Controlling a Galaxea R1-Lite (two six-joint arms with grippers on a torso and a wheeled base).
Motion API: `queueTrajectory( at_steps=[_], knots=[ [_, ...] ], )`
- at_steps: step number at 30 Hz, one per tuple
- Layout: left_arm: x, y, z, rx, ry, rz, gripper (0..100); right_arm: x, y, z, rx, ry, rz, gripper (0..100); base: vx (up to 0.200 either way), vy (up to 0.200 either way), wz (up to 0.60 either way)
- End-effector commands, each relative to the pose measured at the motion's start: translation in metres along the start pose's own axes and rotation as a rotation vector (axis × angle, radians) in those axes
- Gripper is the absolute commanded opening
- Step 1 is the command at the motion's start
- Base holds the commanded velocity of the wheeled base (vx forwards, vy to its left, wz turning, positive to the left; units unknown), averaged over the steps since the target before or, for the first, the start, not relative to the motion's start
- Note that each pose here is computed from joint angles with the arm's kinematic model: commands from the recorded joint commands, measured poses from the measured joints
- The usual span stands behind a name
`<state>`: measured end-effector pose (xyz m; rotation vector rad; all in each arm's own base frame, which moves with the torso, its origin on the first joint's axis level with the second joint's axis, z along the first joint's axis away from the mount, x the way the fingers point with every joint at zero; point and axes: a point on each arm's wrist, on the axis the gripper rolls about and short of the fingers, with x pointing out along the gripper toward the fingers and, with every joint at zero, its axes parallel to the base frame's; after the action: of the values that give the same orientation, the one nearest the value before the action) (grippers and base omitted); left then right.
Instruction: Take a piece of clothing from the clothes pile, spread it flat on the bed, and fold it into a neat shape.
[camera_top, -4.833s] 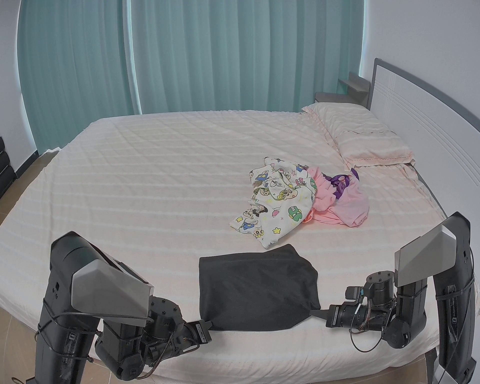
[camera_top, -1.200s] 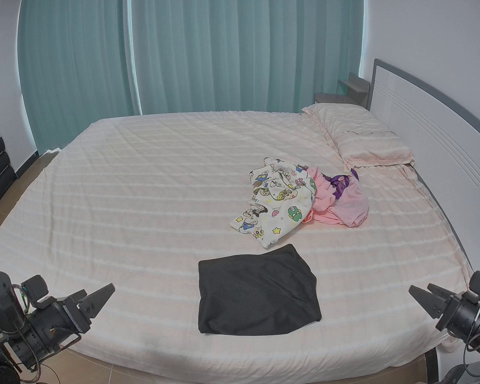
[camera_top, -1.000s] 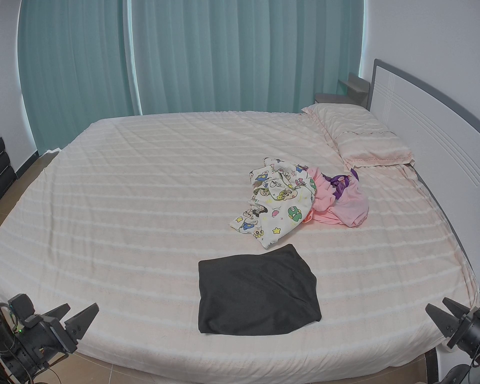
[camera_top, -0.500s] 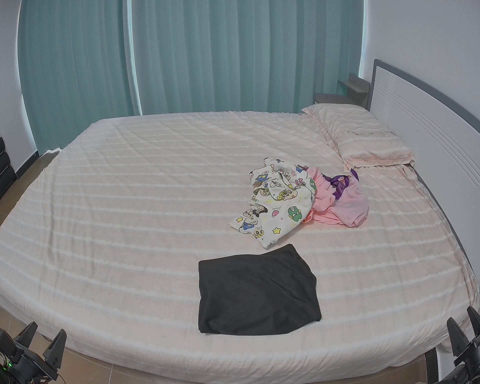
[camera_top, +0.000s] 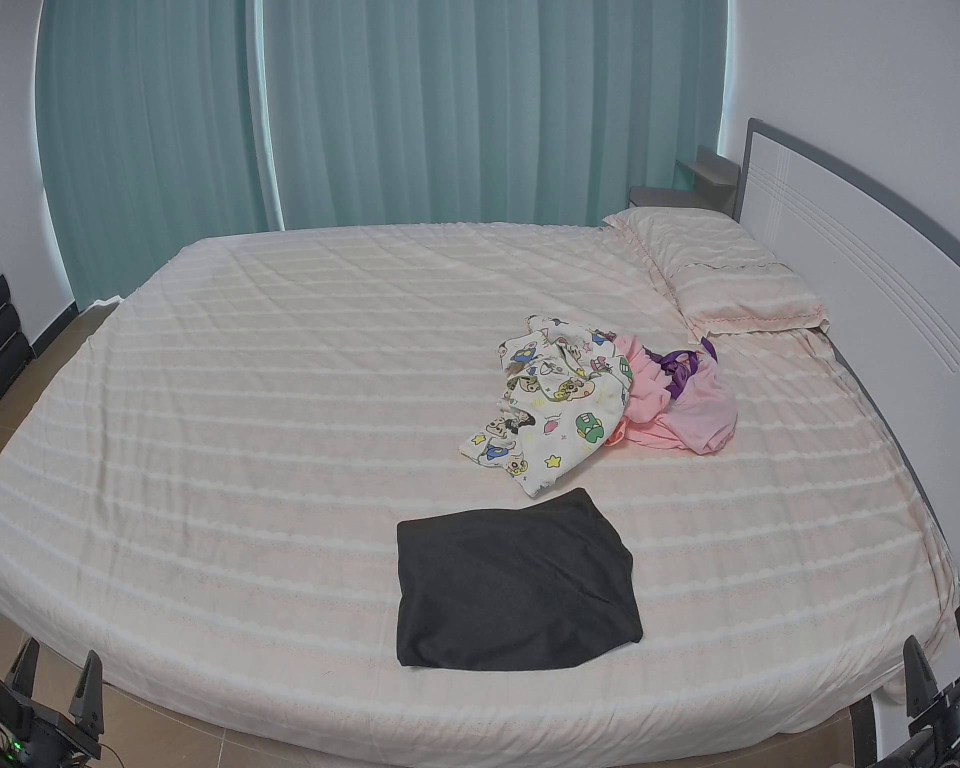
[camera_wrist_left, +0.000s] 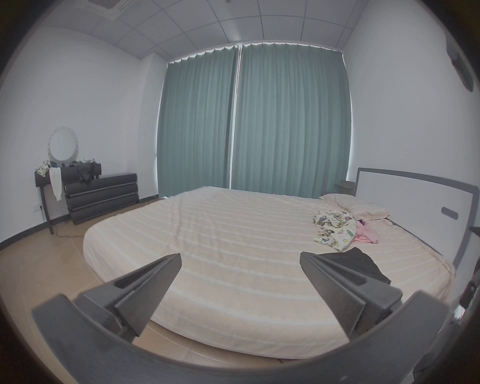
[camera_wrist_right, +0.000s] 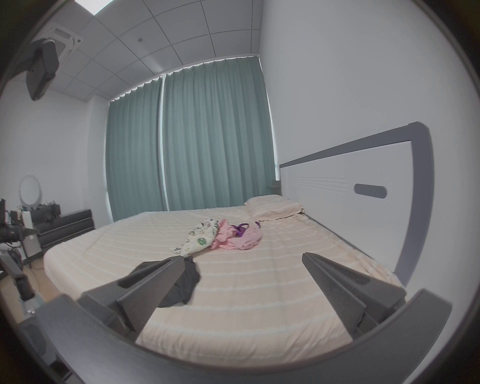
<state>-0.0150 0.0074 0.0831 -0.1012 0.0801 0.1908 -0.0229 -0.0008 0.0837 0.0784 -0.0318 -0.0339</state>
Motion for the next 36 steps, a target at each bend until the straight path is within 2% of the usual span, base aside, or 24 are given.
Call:
queueTrajectory(
  at_steps=[1, 3, 9, 13, 15, 26, 30, 31, 36],
  knots=[
    [-0.0058, -0.0004, -0.0021, 0.024, -0.064, 0.04, 100, -0.0011, -0.0018, -0.0021, -0.061, -0.004, -0.074, 100, 0.0, 0.0, 0.0],
    [-0.0071, -0.0009, -0.0026, 0.046, -0.078, 0.038, 100, -0.0017, -0.0023, -0.0016, -0.108, 0.007, -0.096, 100, 0.0, 0.0, 0.0],
    [-0.0092, -0.0014, -0.0033, 0.071, -0.104, -0.01, 100, -0.0019, -0.002, -0.0007, -0.141, 0.004, -0.085, 100, 0.0, 0.0, 0.0],
    [-0.0082, -0.0047, -0.0076, 0.096, -0.078, -0.169, 100, -0.0021, -0.0014, -0.0008, -0.098, 0.009, -0.057, 100, 0.0, 0.0, 0.0],
    [-0.0082, -0.0055, -0.0083, 0.107, -0.078, -0.207, 100, -0.0021, -0.0008, -0.0011, -0.079, 0.012, -0.031, 100, 0.0, 0.0, 0.0],
    [-0.0082, -0.0055, -0.0086, 0.107, -0.075, -0.209, 100, -0.0021, -0.0002, -0.0014, -0.081, 0.015, -0.002, 100, 0.0, 0.0, 0.0],
    [-0.0082, -0.0056, -0.0087, 0.106, -0.073, -0.21, 100, -0.002, -0.0012, -0.0011, -0.082, 0.009, -0.05, 100, 0.0, 0.0, 0.0],
    [-0.0083, -0.0056, -0.0083, 0.109, -0.075, -0.21, 100, -0.002, -0.0027, -0.0012, -0.082, 0.006, -0.114, 100, 0.0, 0.0, 0.0],
    [-0.0082, -0.0056, -0.0087, 0.104, -0.073, -0.21, 100, -0.0021, -0.0032, -0.0013, -0.082, 0.007, -0.136, 100, 0.0, 0.0, 0.0]
  ],
)
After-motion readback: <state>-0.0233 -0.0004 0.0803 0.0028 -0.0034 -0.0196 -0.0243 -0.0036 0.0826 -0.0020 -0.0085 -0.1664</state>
